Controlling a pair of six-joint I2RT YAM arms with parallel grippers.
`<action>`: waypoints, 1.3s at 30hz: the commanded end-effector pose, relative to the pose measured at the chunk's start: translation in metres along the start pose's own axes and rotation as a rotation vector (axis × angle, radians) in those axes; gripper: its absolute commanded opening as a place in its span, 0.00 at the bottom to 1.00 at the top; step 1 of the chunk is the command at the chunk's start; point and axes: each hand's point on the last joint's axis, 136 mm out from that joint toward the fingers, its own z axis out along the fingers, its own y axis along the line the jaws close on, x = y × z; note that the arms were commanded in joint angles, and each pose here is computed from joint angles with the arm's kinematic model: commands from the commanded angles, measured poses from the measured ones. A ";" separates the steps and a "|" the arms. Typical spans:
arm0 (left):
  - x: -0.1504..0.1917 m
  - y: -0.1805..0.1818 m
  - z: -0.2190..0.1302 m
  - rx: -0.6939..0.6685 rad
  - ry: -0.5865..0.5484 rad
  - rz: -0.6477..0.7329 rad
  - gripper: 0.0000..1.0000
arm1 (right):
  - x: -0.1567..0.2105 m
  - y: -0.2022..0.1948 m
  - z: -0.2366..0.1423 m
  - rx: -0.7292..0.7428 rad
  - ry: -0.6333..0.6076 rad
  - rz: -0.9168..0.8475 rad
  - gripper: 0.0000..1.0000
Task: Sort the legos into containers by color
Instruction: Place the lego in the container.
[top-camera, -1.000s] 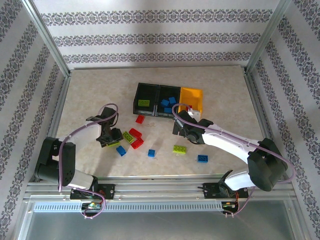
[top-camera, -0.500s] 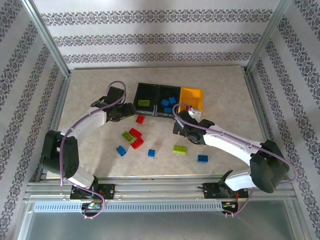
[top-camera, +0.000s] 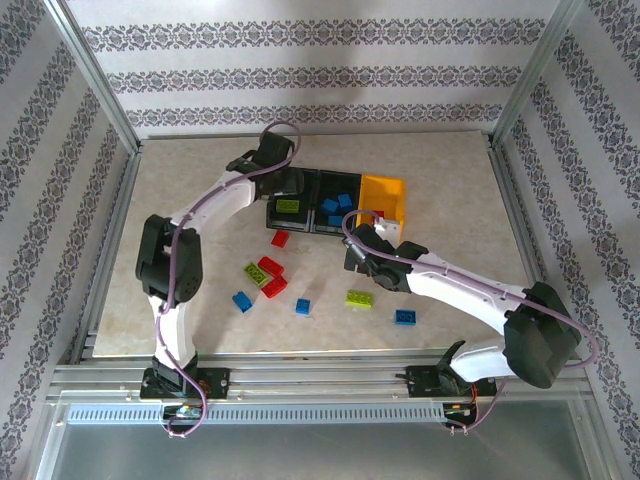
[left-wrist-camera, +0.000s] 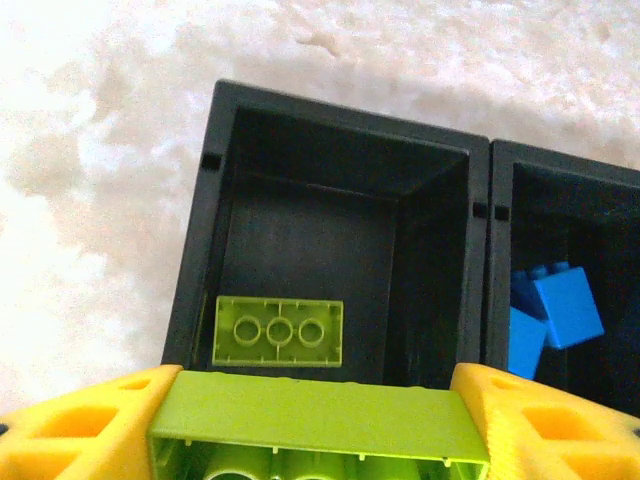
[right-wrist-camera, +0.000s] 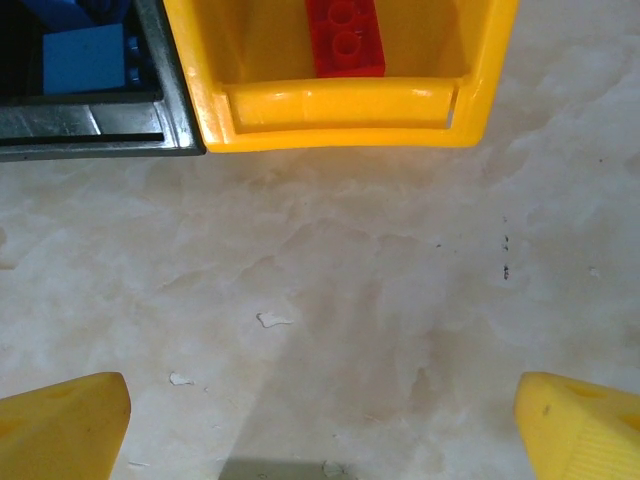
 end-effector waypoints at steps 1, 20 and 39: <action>0.006 0.007 0.012 -0.078 0.059 0.088 0.64 | -0.002 -0.002 -0.006 0.014 -0.022 -0.005 0.98; 0.019 0.001 0.065 -0.125 0.160 0.120 0.72 | 0.020 0.031 -0.005 -0.009 0.013 -0.120 0.98; -0.008 -0.010 -0.004 -0.059 0.041 0.033 1.00 | 0.084 0.101 -0.025 -0.205 0.154 -0.335 0.98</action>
